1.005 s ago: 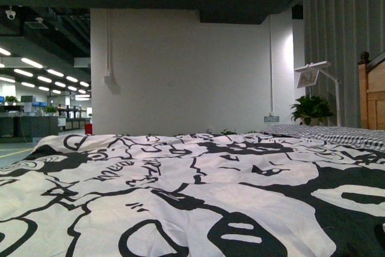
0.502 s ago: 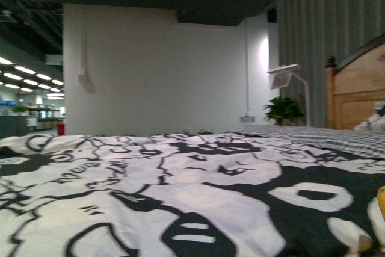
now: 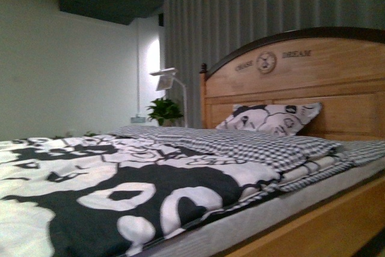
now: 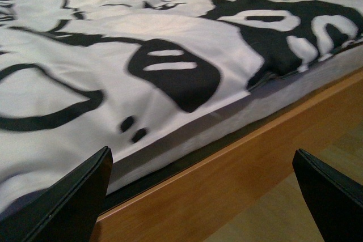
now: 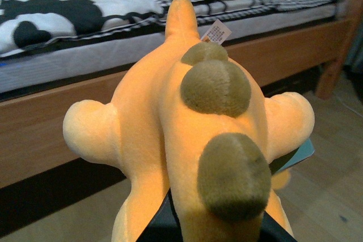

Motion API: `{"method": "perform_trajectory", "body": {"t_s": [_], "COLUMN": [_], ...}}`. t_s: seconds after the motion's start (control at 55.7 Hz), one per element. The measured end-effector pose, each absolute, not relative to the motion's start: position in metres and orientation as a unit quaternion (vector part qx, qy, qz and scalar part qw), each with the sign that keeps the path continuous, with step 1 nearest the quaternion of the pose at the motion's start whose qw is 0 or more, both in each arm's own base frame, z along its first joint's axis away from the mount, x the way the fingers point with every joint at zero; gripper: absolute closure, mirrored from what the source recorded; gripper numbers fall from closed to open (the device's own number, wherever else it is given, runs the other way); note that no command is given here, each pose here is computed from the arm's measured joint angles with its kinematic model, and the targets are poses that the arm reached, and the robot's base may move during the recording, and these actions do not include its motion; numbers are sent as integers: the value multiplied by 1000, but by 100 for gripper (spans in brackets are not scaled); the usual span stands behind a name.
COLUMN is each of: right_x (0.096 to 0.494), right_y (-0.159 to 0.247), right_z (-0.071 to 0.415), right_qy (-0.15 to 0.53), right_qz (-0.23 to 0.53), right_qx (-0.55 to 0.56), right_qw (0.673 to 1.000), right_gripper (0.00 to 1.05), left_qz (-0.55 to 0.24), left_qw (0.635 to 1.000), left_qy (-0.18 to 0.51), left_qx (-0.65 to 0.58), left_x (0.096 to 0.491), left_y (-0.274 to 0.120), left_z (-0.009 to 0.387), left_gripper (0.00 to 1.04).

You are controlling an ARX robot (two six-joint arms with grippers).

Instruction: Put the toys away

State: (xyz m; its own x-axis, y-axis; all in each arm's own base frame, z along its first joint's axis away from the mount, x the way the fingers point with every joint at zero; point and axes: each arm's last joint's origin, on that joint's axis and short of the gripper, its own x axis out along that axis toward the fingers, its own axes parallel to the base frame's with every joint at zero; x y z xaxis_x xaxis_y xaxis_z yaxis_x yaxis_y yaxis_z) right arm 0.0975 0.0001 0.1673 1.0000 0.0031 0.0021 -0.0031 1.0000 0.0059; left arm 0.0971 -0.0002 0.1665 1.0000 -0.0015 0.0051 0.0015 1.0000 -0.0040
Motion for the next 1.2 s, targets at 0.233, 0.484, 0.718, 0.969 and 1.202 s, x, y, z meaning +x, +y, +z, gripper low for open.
{"method": "perform_trajectory", "body": {"t_s": [0.233,0.484,0.718,0.969,1.202], "right_x": [97,97,97,97,97], "right_y": [0,0,0,0,0], "right_z": [167,167,167,167,167], "right_qy": [-1,-1,-1,-1,-2], "right_qz": [0,0,0,-7,4], "right_qx": [3,3,3,3,3], "right_qw": [1000,1000,1000,1000,1000], "right_gripper": [98,98,98,98,98], "left_qz": [-1,-1,-1,-4,-1], "left_qw": [1000,1000,1000,1000,1000], "left_qy": [-3,-3,-3,-2,-2], "left_qx": [-2,-2,-2,-2,-2], "left_x": [97,97,97,97,97], "left_y": [0,0,0,0,0], "left_z": [166,166,166,166,166], "left_gripper": [6,6,6,6,6]}}
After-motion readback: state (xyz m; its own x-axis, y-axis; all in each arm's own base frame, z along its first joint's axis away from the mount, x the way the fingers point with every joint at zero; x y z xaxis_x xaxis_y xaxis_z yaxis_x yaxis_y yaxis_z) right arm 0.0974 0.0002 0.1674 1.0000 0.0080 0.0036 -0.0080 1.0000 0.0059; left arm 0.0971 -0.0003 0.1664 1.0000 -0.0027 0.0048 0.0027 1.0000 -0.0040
